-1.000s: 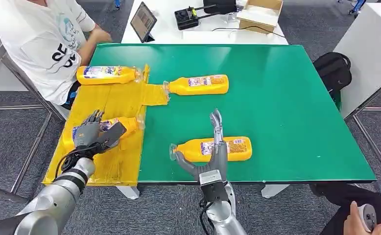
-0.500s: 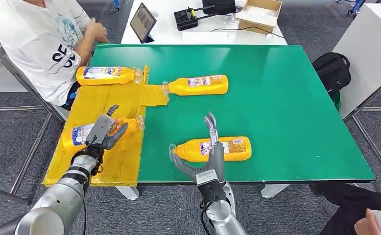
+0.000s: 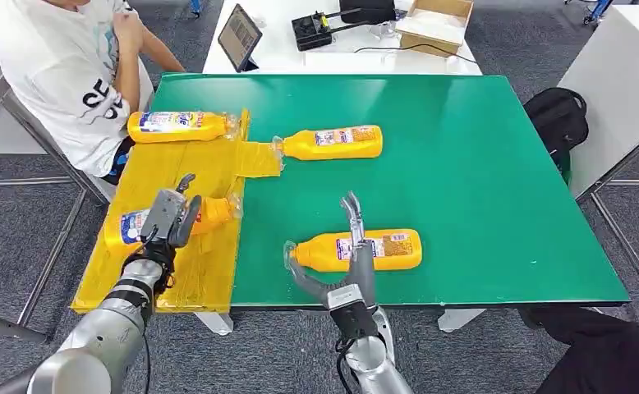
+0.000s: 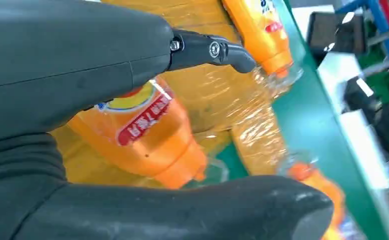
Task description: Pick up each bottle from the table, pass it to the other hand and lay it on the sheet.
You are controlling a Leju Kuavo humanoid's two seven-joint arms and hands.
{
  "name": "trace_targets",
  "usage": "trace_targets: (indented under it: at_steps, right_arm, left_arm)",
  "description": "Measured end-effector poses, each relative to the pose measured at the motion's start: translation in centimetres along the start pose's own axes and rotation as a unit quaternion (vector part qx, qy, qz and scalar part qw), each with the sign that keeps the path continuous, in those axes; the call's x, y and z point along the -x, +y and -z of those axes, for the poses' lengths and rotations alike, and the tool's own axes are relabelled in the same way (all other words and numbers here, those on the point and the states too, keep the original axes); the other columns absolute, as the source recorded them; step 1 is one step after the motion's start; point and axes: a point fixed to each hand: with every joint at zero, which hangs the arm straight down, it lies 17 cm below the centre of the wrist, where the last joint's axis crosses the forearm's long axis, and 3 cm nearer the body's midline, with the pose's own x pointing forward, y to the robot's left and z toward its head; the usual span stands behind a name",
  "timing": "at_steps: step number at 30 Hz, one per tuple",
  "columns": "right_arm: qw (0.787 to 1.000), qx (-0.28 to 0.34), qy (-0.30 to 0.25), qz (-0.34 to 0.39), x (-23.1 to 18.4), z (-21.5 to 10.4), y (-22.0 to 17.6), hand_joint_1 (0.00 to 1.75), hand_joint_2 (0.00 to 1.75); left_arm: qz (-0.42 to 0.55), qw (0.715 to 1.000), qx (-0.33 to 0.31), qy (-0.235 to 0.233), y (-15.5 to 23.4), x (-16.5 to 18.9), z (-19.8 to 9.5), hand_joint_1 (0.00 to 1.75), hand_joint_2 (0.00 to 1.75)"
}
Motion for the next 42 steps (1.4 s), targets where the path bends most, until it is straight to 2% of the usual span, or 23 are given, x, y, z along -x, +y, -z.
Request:
trace_targets:
  at_steps: [4,6,7,9,12,14,15,19,23,27,42]
  right_arm:
    - [1.0,-0.004,0.004,0.0,0.3,0.0,0.2,0.0,1.75]
    - [1.0,-0.008,0.004,-0.007,0.5,0.0,0.3,0.0,1.75]
    - [1.0,-0.014,0.003,-0.015,0.6,0.0,0.5,0.0,1.75]
    - [0.999,-0.031,-0.001,-0.038,1.0,-0.1,1.0,0.0,1.75]
    - [0.992,-0.063,0.001,-0.108,2.4,0.2,1.4,0.0,1.75]
    - [0.965,-0.115,0.048,-0.23,6.5,0.9,-0.1,0.0,1.75]
    - [0.953,-0.132,0.067,-0.264,8.1,1.2,-1.1,0.0,1.75]
    - [0.918,-0.181,0.113,-0.335,13.0,2.2,-6.8,0.0,1.75]
    - [0.893,-0.22,0.142,-0.366,15.6,1.6,-8.8,0.0,1.75]
    - [0.878,-0.235,0.158,-0.387,16.9,2.1,-10.8,0.0,1.75]
    - [0.865,-0.244,0.174,-0.403,18.0,2.7,-13.1,0.0,1.75]
  left_arm:
    - [-0.049,0.996,-0.069,-0.021,1.8,-1.6,0.4,0.0,0.0]
    - [-0.061,0.989,-0.131,-0.038,4.0,-2.9,0.7,0.0,0.0]
    - [-0.065,0.981,-0.176,-0.047,5.7,-3.6,0.6,0.0,1.75]
    - [-0.063,0.962,-0.259,-0.059,8.7,-4.7,-0.1,0.0,1.75]
    - [-0.022,0.944,-0.318,-0.08,10.4,-6.5,-1.9,0.0,1.75]
    - [0.012,0.935,-0.341,-0.101,9.9,-7.9,-4.1,0.0,1.75]
    - [0.019,0.932,-0.345,-0.109,9.1,-8.4,-5.2,0.0,1.75]
    - [0.037,0.932,-0.334,-0.136,6.0,-10.2,-8.6,0.0,1.75]
    - [0.034,0.932,-0.32,-0.167,4.5,-12.6,-9.0,0.0,1.75]
    - [0.03,0.933,-0.309,-0.182,3.5,-13.7,-9.1,0.0,1.75]
    - [0.027,0.936,-0.294,-0.193,2.2,-14.5,-9.2,0.0,1.75]
